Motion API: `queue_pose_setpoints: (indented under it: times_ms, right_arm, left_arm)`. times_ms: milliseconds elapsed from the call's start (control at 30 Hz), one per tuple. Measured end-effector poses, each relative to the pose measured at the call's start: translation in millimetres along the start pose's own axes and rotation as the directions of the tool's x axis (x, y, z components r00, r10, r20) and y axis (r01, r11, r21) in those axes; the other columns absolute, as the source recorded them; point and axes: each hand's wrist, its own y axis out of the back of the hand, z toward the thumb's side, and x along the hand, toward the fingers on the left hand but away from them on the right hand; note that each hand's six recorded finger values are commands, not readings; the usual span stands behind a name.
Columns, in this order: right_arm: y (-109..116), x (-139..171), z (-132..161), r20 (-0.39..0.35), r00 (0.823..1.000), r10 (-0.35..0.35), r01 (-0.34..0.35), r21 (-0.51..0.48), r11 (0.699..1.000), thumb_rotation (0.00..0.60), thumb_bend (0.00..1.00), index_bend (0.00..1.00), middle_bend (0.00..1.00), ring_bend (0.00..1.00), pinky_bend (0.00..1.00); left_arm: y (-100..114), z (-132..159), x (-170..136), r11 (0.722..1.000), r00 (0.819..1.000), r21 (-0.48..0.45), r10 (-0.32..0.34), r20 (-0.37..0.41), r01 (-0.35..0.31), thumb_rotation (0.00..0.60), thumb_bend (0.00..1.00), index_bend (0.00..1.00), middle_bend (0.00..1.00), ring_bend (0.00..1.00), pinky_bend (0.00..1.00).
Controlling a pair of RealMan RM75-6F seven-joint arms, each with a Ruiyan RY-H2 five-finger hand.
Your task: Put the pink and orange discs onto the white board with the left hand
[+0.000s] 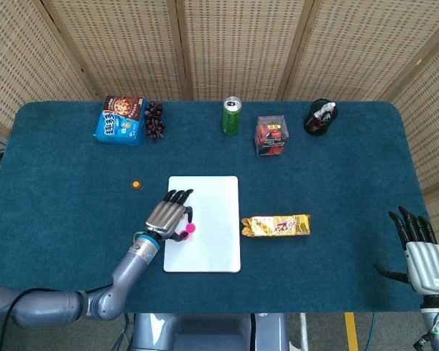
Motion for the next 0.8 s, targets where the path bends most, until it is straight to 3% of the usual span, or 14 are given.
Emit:
queue_pose_setpoints:
  times_ms: [300, 633, 800]
  right_arm:
    - [0.0, -0.2, -0.7, 0.003, 1.000, 0.003, -0.003, -0.006, 1.000, 0.600, 0.00, 0.00, 0.00, 0.00, 0.00]
    - [0.1, 0.1, -0.9, 0.004, 1.000, 0.002, -0.002, -0.009, 1.000, 0.600, 0.00, 0.00, 0.00, 0.00, 0.00]
    - [0.2, 0.1, -1.2, 0.005, 1.000, 0.003, -0.003, -0.010, 1.000, 0.600, 0.00, 0.00, 0.00, 0.00, 0.00]
  left_arm:
    - [-3.1, 20.9, 13.1, 0.999, 1.000, 0.030, -0.010, -0.010, 0.010, 0.600, 0.30, 0.53, 0.00, 0.00, 0.00]
    - [-9.1, 19.6, 13.1, 0.998, 0.999, 0.051, -0.030, -0.022, 0.031, 0.600, 0.28, 0.52, 0.00, 0.00, 0.00]
    - [-5.9, 18.6, 12.6, 0.999, 0.999, 0.047, -0.024, -0.022, 0.025, 0.600, 0.27, 0.42, 0.00, 0.00, 0.00]
